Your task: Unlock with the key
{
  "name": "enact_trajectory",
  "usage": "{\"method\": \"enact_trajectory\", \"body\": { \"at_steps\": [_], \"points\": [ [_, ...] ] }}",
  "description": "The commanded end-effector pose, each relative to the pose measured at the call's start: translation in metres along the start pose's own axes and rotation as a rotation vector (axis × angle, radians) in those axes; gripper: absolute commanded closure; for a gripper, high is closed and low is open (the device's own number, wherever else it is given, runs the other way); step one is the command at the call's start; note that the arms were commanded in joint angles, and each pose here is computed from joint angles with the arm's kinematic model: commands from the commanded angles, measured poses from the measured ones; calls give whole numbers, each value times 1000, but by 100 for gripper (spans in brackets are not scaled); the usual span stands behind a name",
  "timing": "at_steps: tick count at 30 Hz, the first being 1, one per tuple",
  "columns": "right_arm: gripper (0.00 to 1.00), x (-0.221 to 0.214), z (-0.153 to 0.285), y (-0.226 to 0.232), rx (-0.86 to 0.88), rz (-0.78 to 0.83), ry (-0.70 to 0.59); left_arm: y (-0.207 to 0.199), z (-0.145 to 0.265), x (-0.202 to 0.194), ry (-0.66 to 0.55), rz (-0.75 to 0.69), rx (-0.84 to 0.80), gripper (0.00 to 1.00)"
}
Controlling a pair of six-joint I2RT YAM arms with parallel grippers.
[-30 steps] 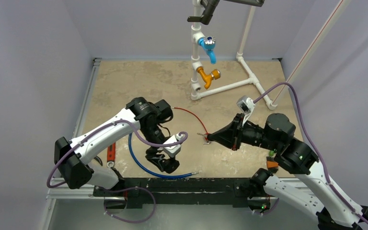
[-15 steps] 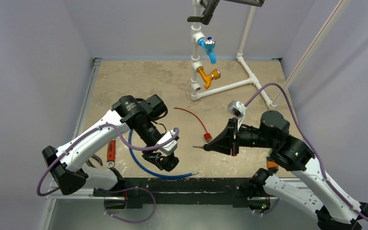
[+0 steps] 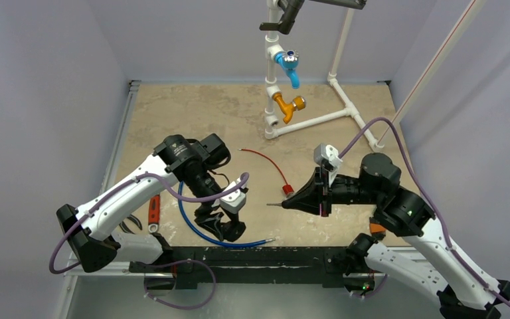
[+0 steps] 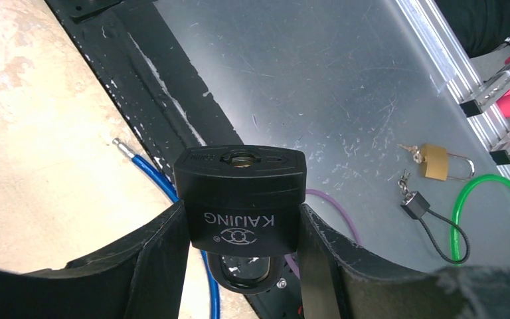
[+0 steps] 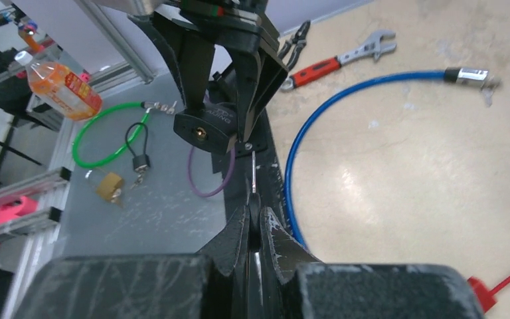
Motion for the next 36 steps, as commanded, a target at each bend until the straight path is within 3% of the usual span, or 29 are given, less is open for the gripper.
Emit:
{"method": "enact_trajectory", "body": {
  "at_steps": [1,7,14,21,36],
  "points": [
    [100,17,6,8,62,285,-106,-35,2,11,-87,140,-78,100],
    [100,19,9,9,111,568,-137,-37,6,9,-146,194,-55,100],
    [100,30,-6,11,179,765,-123,-44,7,4,-191,235,-49,100],
    [100,26,-44,27,223,883,9,-53,5,-8,-182,266,-42,100],
    [100,0,-67,54,262,1050,202,-50,1,-21,-203,328,-21,100]
  ]
}}
Point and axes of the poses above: each gripper's point midway between its finger pads, its own z axis back along the fingers, its own y axis along the line the jaws close on, x = y × z, the point moved 4 cm from there along z, back along the fingers, and after that the axes turned 4 degrees about -z, right-handed, at the moved point
